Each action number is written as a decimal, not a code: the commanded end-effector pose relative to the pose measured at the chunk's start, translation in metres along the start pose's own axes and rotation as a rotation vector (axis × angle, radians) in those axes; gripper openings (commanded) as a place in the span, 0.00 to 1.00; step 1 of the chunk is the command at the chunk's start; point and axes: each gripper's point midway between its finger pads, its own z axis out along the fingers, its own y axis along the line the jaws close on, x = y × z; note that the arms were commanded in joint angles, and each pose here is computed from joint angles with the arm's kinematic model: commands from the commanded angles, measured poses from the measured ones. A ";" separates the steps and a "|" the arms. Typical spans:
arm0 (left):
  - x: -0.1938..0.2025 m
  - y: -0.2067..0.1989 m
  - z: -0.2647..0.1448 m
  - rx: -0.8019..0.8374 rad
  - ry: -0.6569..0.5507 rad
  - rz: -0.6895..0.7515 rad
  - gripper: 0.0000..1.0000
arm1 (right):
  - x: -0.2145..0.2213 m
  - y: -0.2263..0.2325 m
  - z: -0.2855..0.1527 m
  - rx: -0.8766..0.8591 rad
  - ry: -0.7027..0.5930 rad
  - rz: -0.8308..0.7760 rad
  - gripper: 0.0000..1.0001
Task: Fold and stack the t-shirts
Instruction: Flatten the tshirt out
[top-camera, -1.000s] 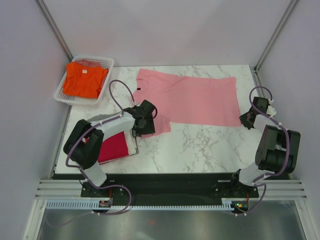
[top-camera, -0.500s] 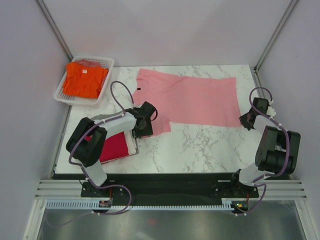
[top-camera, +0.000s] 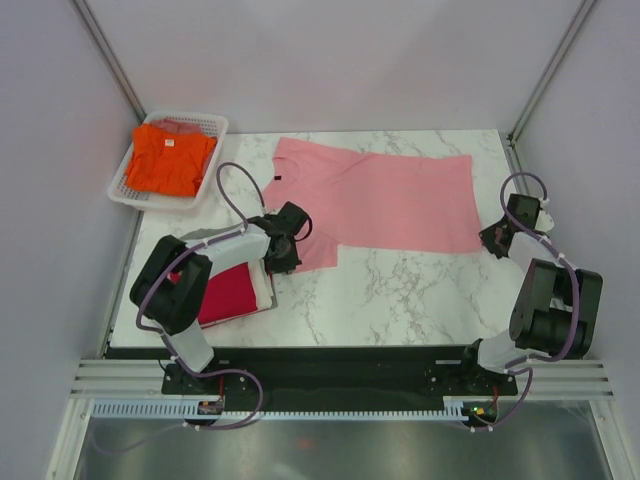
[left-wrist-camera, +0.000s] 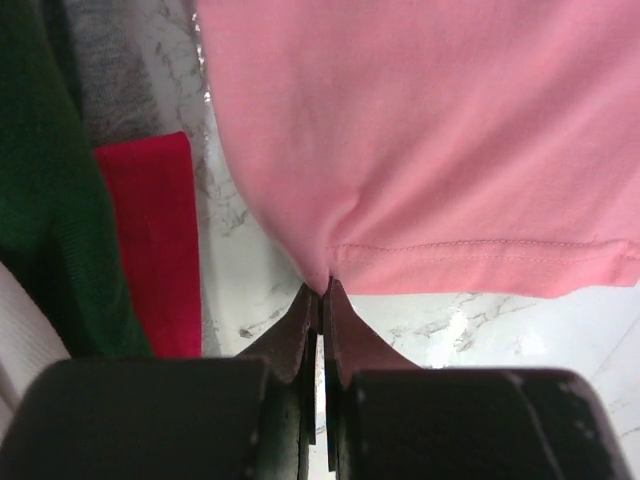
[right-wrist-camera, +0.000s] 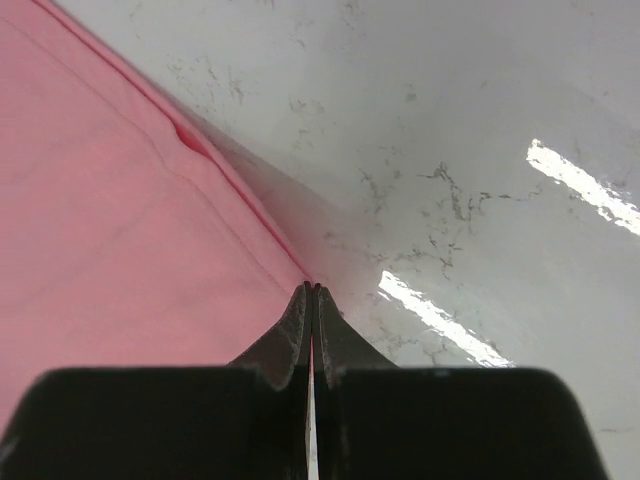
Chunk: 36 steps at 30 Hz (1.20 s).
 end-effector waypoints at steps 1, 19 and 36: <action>-0.036 -0.031 -0.032 0.120 -0.095 0.019 0.02 | -0.019 0.018 -0.019 -0.075 -0.049 -0.006 0.00; -0.270 -0.035 -0.191 0.315 -0.459 -0.157 0.02 | -0.080 0.159 -0.076 -0.370 -0.031 -0.078 0.00; -0.268 -0.024 -0.533 0.854 -1.188 -0.036 0.02 | -0.205 0.205 -0.368 -0.805 -0.575 -0.077 0.00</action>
